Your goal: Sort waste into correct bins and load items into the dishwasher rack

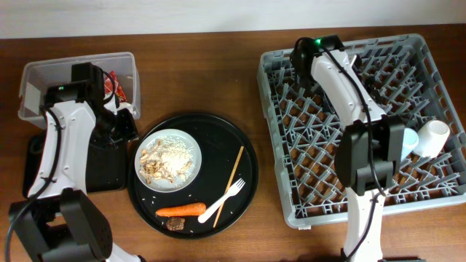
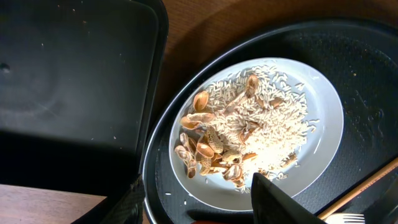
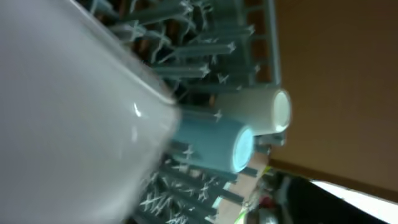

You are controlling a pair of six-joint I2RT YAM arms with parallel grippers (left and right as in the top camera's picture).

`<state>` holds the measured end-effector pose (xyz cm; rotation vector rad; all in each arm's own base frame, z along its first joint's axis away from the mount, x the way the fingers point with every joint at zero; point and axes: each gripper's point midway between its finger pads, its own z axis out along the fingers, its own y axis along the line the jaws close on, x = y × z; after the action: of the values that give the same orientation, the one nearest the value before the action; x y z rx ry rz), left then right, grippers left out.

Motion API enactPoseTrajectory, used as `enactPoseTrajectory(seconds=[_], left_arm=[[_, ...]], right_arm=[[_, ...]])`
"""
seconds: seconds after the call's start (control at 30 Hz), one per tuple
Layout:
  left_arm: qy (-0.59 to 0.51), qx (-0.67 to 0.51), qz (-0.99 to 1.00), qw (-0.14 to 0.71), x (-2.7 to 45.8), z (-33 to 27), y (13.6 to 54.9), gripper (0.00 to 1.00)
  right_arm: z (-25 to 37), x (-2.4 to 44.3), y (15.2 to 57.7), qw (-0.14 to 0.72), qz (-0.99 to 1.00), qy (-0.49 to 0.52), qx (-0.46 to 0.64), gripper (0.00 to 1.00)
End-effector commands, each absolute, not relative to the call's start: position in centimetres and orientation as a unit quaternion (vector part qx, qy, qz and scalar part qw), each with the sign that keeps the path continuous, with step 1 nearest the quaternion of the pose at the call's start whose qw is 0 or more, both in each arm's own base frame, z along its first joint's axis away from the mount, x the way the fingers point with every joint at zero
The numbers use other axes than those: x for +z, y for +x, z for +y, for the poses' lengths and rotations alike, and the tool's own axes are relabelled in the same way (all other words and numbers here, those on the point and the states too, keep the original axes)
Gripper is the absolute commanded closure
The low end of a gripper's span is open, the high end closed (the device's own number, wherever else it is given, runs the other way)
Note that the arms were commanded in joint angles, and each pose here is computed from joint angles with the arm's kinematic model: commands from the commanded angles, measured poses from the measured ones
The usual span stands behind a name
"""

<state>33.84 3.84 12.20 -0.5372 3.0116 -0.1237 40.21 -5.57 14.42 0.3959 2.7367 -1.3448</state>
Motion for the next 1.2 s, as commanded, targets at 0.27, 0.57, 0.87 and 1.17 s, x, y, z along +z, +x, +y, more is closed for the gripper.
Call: enactPoseTrajectory(seconds=[0.27, 0.57, 0.87, 1.17], left_arm=[[-0.172, -0.048, 0.983, 0.051, 13.0, 3.2, 33.9, 0.45], [-0.045, -0.058, 0.996, 0.055, 12.5, -6.8, 34.3, 0.45], [0.003, -0.024, 0.999, -0.026, 6.3, -13.1, 32.0, 0.45], [-0.002, -0.011, 0.998, -0.064, 0.9, -13.8, 32.3, 0.46]], right_arm=[[0.7, 25.1, 36.1, 0.124, 0.987, 0.097, -0.015, 0.01], [4.4, 24.0, 32.6, 0.042, 0.994, -0.018, 0.098, 0.01], [0.5, 18.0, 26.8, -0.057, 0.994, 0.049, 0.075, 0.01], [-0.4, 17.7, 26.1, -0.042, 0.993, 0.074, 0.086, 0.01]])
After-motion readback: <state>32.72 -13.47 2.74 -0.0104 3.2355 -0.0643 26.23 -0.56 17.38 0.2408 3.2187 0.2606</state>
